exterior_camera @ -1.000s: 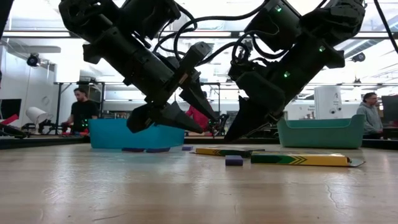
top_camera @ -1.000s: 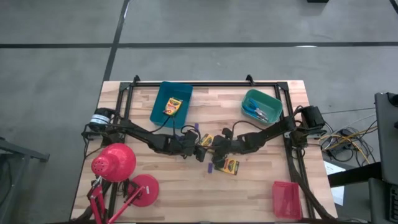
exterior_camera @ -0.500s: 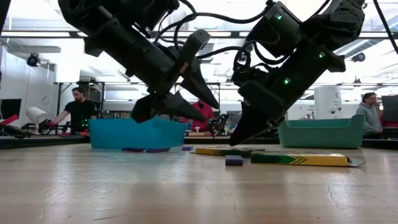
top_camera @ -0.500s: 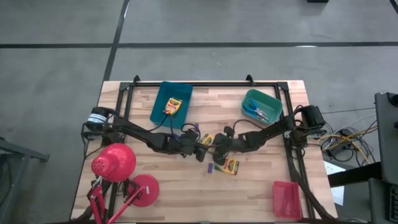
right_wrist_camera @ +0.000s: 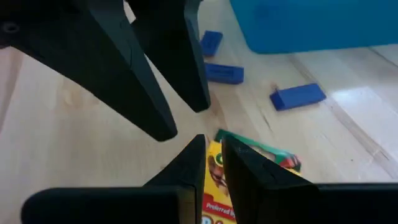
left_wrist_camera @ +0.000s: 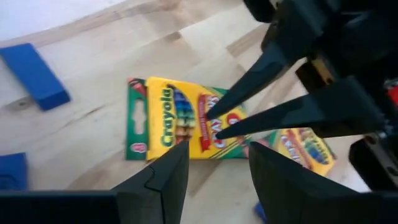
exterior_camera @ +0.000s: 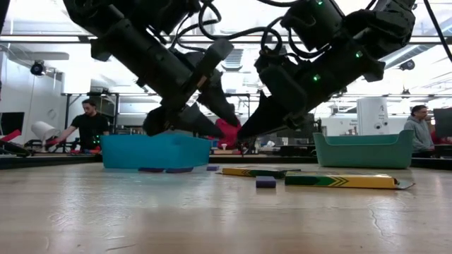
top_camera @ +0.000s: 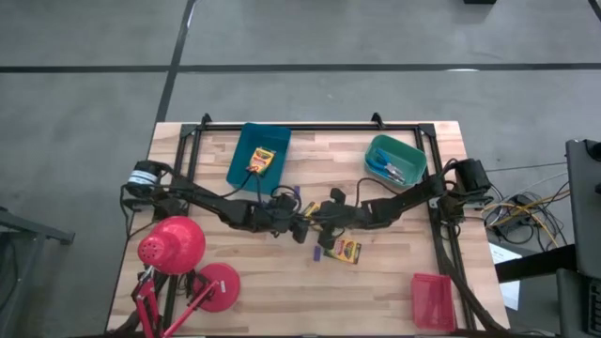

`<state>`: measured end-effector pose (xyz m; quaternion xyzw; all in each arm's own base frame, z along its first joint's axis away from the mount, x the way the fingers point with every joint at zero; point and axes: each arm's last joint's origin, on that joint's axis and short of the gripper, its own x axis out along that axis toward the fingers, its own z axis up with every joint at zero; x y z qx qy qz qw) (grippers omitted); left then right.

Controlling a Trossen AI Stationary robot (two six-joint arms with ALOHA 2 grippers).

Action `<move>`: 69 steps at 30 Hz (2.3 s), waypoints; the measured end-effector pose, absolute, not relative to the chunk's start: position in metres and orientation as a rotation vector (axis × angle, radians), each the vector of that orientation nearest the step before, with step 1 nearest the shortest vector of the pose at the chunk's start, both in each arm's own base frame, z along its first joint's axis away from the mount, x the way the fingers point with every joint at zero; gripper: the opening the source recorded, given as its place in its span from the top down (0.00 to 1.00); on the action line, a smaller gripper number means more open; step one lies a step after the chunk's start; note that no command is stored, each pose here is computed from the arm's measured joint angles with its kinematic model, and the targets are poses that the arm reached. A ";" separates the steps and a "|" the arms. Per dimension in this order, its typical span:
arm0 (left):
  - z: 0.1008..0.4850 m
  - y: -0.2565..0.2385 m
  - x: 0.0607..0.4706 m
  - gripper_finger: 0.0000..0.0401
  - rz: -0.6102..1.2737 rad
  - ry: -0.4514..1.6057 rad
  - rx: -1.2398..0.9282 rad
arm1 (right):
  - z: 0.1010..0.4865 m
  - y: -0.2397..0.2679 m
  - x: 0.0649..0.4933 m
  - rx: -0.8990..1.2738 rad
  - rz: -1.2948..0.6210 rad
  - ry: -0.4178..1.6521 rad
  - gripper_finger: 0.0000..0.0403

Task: Pick & Place School Supplies
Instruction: Put the yellow crayon box into the blue bin

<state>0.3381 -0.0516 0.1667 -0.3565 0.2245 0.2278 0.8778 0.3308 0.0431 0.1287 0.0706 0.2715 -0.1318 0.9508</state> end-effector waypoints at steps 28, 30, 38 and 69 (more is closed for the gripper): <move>0.187 -0.043 0.314 0.57 0.667 0.480 -0.601 | 0.103 0.037 0.297 0.312 -0.316 0.474 0.87; 0.187 -0.043 0.314 0.57 0.668 0.480 -0.600 | 0.102 0.038 0.297 0.319 -0.285 0.483 0.87; 0.188 -0.043 0.314 0.57 0.666 0.477 -0.601 | 0.096 0.047 0.309 0.307 -0.251 0.502 0.87; 0.191 -0.043 0.313 0.57 0.670 0.470 -0.596 | 0.091 0.031 0.328 0.371 -0.468 0.415 0.87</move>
